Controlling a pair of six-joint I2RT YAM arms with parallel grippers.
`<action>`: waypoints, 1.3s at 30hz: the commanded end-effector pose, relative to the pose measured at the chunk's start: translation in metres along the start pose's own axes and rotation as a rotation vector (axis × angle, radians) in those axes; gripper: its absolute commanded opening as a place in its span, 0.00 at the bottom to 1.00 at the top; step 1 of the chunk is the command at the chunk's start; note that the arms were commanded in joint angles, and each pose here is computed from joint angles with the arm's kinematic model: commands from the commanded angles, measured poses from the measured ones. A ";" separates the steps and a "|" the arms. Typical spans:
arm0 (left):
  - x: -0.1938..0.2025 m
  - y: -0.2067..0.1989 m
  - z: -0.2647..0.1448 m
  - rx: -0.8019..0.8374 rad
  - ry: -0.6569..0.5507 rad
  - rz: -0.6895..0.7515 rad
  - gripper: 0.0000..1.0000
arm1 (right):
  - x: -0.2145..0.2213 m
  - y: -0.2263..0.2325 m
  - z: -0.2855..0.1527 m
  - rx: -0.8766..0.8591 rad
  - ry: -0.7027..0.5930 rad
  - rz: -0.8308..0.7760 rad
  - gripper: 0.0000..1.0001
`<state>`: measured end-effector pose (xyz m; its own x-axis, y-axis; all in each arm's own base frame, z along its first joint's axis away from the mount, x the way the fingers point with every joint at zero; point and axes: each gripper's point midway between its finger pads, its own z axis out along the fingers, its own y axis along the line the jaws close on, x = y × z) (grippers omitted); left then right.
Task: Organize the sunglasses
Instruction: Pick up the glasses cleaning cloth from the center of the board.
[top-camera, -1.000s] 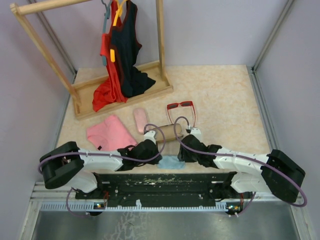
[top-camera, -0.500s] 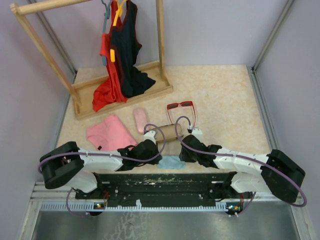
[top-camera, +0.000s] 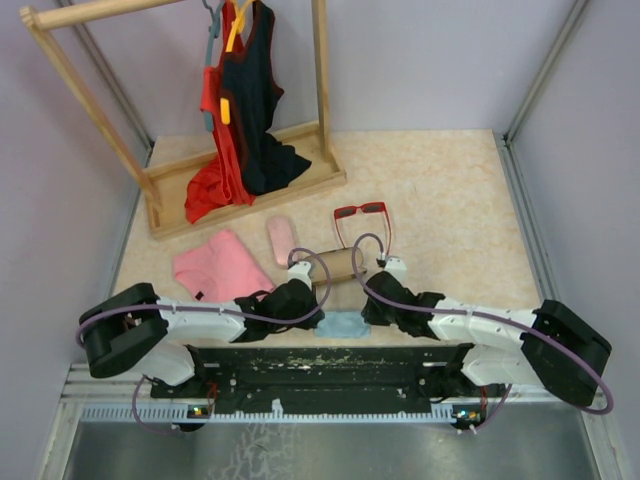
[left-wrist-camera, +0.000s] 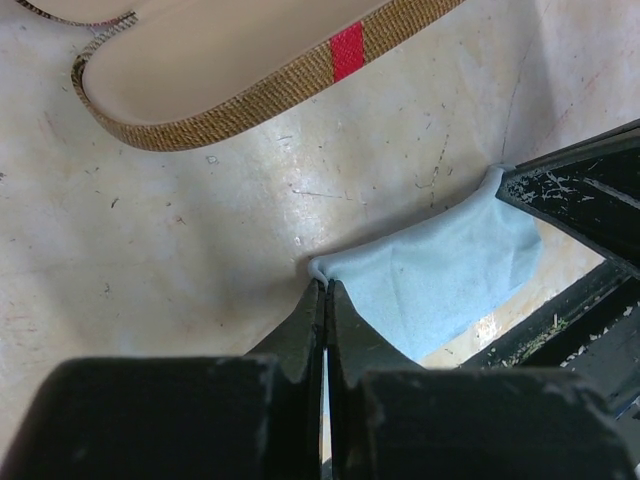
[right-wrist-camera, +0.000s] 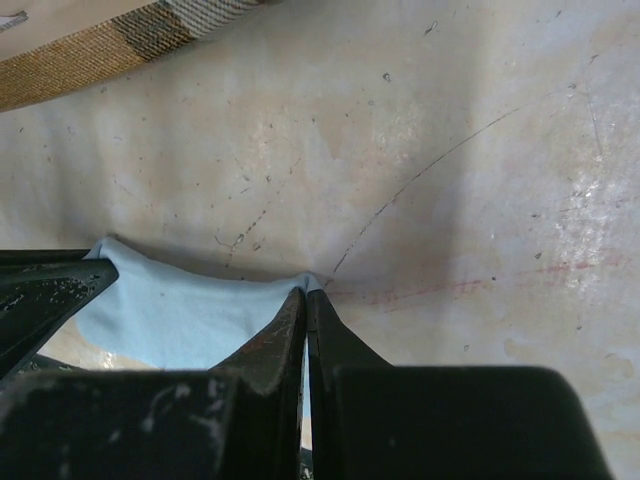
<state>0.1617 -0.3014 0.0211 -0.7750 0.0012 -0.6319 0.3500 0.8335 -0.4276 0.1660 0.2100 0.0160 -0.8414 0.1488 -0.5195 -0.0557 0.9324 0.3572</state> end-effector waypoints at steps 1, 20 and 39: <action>0.004 -0.001 -0.004 0.024 0.005 0.018 0.00 | -0.007 0.007 -0.002 -0.059 -0.047 -0.013 0.00; -0.054 -0.023 -0.030 0.064 -0.177 0.045 0.00 | -0.075 0.047 -0.041 -0.200 -0.299 -0.134 0.00; -0.130 -0.010 -0.027 -0.071 -0.359 0.035 0.00 | -0.147 0.062 -0.026 -0.153 -0.331 -0.233 0.00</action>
<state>0.2272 -0.2945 0.1134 -0.5565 -0.1433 -0.8184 0.3290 0.8665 -0.3754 0.2503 0.2223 0.1047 -0.6327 0.0490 -0.7729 -0.2635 0.9248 0.2743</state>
